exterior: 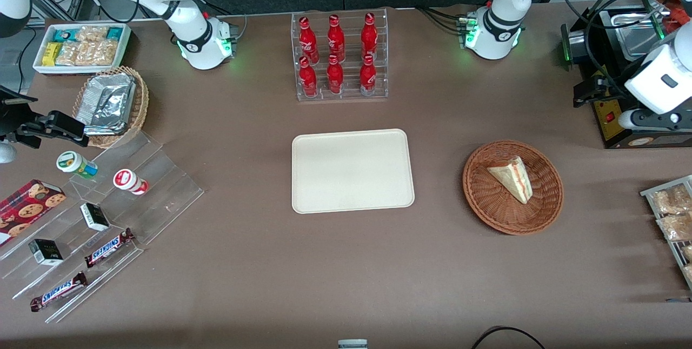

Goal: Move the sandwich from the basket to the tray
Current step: 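Move the left gripper over the wicker basket toward the sandwich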

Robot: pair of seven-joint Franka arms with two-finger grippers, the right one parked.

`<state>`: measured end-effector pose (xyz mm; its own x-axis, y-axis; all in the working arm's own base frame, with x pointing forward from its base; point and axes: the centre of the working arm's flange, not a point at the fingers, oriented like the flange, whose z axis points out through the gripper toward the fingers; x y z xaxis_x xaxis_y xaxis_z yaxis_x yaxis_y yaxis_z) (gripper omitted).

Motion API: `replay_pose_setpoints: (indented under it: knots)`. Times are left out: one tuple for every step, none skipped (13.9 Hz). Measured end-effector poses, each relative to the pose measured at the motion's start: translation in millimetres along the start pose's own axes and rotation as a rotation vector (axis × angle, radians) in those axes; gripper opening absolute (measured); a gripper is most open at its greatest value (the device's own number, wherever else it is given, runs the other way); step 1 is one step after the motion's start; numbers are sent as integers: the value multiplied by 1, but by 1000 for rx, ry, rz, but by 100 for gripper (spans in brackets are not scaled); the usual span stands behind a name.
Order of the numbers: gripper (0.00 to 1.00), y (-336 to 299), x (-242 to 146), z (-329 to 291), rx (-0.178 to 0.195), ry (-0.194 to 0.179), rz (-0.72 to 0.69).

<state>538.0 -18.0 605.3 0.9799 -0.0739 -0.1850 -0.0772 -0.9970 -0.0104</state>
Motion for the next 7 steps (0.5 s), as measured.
replay_pose_setpoints:
  knots:
    - [100, -2, 0, 0, -1, 0, -3]
    - [100, -2, 0, 0, -1, 0, -3]
    - [100, -1, 0, 0, 0, 1, -2]
    - [100, -1, 0, 1, 0, 0, -1]
    - [100, -1, 1, 5, 0, -8, 0]
    - [100, -1, 4, 14, -1, -22, 0]
    - [100, 0, 8, 28, -1, -29, 1]
